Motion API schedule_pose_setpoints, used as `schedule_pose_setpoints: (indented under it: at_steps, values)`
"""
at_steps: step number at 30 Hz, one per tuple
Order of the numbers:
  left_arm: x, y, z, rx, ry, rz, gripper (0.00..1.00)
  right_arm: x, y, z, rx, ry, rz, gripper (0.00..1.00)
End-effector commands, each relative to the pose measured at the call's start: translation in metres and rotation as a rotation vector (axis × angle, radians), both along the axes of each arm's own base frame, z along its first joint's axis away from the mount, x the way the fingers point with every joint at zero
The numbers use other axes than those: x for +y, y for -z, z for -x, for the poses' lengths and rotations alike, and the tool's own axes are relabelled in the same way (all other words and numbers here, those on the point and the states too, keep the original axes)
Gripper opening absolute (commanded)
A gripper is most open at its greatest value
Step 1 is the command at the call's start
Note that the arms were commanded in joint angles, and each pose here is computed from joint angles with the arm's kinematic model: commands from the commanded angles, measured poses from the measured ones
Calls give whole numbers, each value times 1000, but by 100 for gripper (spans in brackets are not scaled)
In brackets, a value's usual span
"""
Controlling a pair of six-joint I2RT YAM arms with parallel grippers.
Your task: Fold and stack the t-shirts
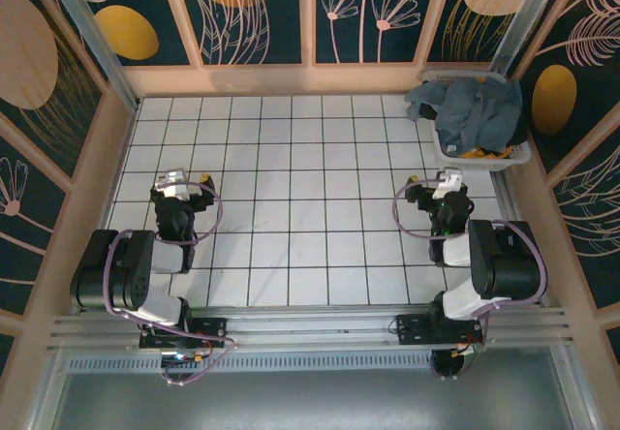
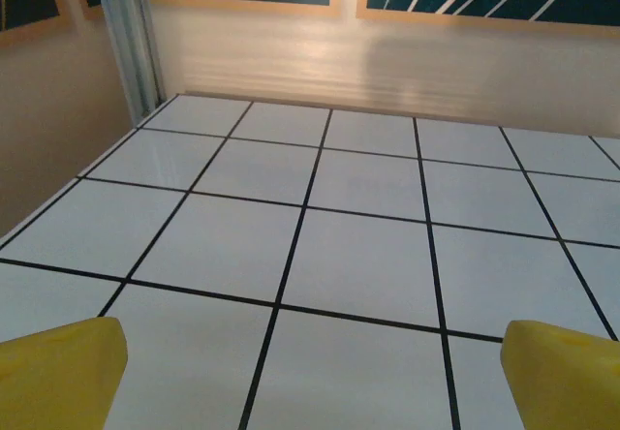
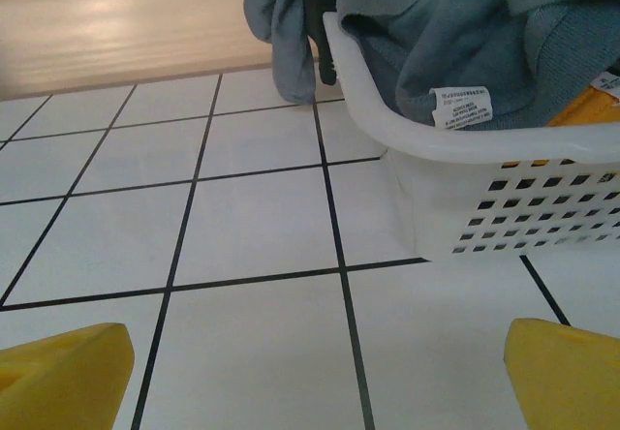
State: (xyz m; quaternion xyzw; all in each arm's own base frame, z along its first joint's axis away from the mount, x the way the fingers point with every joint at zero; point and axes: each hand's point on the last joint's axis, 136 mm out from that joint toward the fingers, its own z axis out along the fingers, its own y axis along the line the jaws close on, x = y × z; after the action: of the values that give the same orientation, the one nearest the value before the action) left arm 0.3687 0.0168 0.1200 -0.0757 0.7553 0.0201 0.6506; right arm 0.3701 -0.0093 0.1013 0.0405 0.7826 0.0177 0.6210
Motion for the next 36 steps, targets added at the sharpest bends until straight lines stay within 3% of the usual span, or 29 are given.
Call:
schedule_pose_setpoints:
  at_steps: [1, 21, 24, 27, 29, 31, 34, 35, 36]
  values:
    - [4, -17, -7, -62, -16, -20, 99, 1, -20, -9, -78, -14, -29, 99]
    - [4, -16, -7, -60, -14, -19, 99, 1, -20, -9, -82, -12, -28, 99]
    - [5, -23, -5, -82, -23, -22, 99, -4, -33, -17, -54, 57, 1, 99]
    - [15, -42, -16, 0, -100, -11, 99, 7, -83, -25, -117, 81, 42, 99]
    - [22, -78, -25, -38, -161, 41, 99, 14, -139, -24, -241, 106, 47, 99]
    - [30, -124, -28, -136, -248, 131, 99, -3, -187, -32, -269, 238, -121, 99]
    - [50, -146, -38, -22, -477, 456, 99, -47, -177, -42, -18, 497, -467, 99]
    - [54, -141, -36, 11, -546, 525, 99, -54, -176, -49, 17, 503, -494, 99]
    - [49, -143, -46, 20, -502, 574, 99, -56, -176, -62, 44, 425, -517, 99]
